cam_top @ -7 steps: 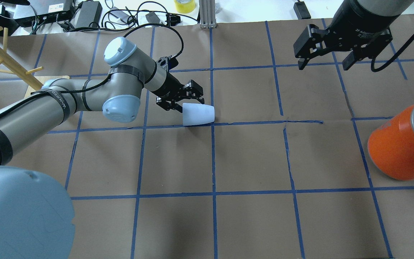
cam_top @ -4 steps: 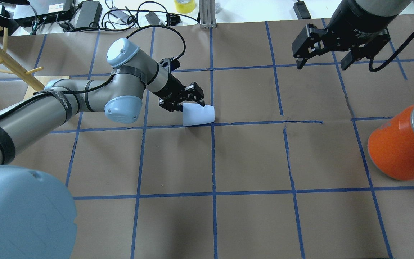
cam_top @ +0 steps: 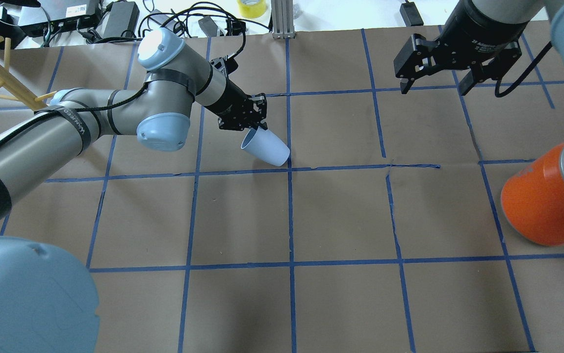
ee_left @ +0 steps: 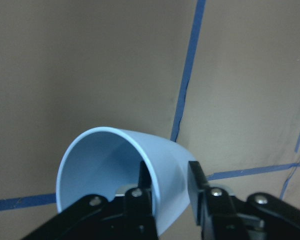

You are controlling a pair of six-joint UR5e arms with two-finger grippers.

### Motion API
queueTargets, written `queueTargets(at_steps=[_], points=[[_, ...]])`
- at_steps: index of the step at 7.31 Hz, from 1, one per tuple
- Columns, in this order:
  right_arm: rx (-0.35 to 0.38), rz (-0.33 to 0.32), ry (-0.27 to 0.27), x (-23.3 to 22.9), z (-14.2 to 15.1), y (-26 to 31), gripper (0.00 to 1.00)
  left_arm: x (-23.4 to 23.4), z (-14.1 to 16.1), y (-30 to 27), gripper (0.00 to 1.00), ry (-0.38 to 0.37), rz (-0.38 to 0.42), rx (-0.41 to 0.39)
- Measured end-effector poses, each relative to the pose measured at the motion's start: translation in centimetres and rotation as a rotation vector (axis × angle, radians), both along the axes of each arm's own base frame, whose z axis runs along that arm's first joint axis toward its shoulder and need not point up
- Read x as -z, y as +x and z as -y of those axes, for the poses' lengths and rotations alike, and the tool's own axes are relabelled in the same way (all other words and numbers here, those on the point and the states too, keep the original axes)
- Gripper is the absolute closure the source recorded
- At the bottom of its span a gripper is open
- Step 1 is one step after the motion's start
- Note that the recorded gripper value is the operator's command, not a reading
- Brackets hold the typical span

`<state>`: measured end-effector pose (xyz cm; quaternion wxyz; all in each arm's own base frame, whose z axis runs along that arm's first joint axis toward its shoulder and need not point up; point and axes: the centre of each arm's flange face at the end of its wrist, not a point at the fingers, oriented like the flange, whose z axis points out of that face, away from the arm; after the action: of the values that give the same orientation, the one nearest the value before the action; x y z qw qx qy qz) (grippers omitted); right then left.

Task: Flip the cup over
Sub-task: 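Lift the cup with the left gripper and turn it upright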

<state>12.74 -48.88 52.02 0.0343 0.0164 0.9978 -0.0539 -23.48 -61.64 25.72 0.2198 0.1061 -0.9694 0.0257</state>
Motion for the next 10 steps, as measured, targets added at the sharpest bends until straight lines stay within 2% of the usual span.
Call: queueTargets(at_steps=[3, 4, 6, 7, 9, 10], points=[[-0.009, -0.004, -0.006, -0.3, -0.3, 0.1, 0.0, -2.5, 0.9, 1.2, 1.0, -0.053, 0.176, -0.039], [-0.01, 0.001, -0.011, -0.4, -0.2, 0.1, 0.0, -4.2, 1.1, 1.9, 1.0, -0.094, 0.248, -0.016], [0.016, 0.01, -0.009, -0.3, -0.1, 0.2, 0.0, -8.4, 2.2, 4.2, 1.0, -0.205, 0.451, 0.157], [0.029, 0.014, -0.001, 0.0, 0.1, 0.2, 0.0, -9.4, 2.9, 5.9, 1.0, -0.245, 0.528, 0.222], [0.036, 0.014, 0.011, 0.6, 0.0, 0.2, 0.0, -8.7, 4.7, 11.4, 1.0, -0.282, 0.598, 0.25], [0.032, 0.014, 0.011, 0.9, 0.0, 0.2, 0.0, -7.1, 4.9, 13.3, 1.0, -0.263, 0.605, 0.245]])
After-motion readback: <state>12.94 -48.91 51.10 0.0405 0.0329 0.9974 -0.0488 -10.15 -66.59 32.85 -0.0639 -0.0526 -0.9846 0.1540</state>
